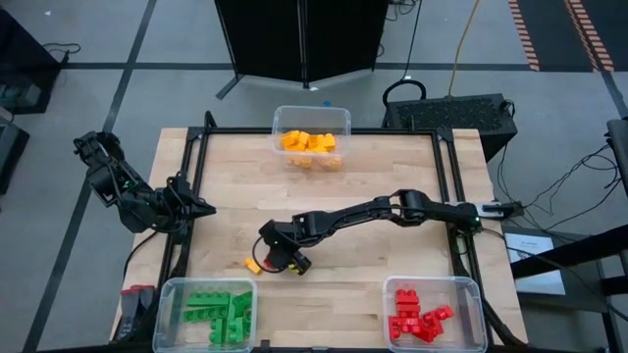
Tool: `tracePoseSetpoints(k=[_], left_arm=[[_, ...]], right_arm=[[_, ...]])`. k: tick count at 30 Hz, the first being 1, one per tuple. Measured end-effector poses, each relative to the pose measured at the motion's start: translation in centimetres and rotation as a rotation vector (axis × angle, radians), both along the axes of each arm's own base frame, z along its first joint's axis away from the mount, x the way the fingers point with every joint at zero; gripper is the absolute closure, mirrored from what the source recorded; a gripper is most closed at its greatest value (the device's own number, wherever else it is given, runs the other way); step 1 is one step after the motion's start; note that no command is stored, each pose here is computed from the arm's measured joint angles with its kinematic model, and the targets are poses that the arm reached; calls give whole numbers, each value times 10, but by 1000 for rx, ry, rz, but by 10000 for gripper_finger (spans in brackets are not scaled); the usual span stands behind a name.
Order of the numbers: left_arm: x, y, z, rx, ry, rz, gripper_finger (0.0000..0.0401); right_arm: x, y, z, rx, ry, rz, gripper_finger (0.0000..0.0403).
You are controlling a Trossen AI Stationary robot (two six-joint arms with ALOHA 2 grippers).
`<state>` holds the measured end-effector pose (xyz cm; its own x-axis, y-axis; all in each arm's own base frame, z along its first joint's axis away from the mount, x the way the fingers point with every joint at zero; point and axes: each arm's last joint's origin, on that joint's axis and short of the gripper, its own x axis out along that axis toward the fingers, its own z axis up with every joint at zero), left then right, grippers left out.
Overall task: Sort blocks
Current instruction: Put the red game piece into the bottom right transparent bin
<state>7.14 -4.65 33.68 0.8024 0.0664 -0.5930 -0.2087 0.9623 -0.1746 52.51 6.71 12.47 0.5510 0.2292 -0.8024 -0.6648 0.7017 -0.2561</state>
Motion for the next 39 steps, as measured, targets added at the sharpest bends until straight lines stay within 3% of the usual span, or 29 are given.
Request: tracePoseSetpoints(k=[2, 16, 28, 39], left_arm=[[0, 0, 0, 0, 0, 0, 398], [0, 0, 0, 0, 0, 0, 398], [0, 0, 0, 0, 0, -1, 398], [0, 0, 0, -3, 3, -8, 398]], right_arm=[[0, 0, 0, 7, 4, -13, 250], [-4, 0, 17, 45, 87, -189, 250], [-5, 1, 99, 51, 111, -293, 250], [-49, 2, 180, 160, 116, -481, 250]])
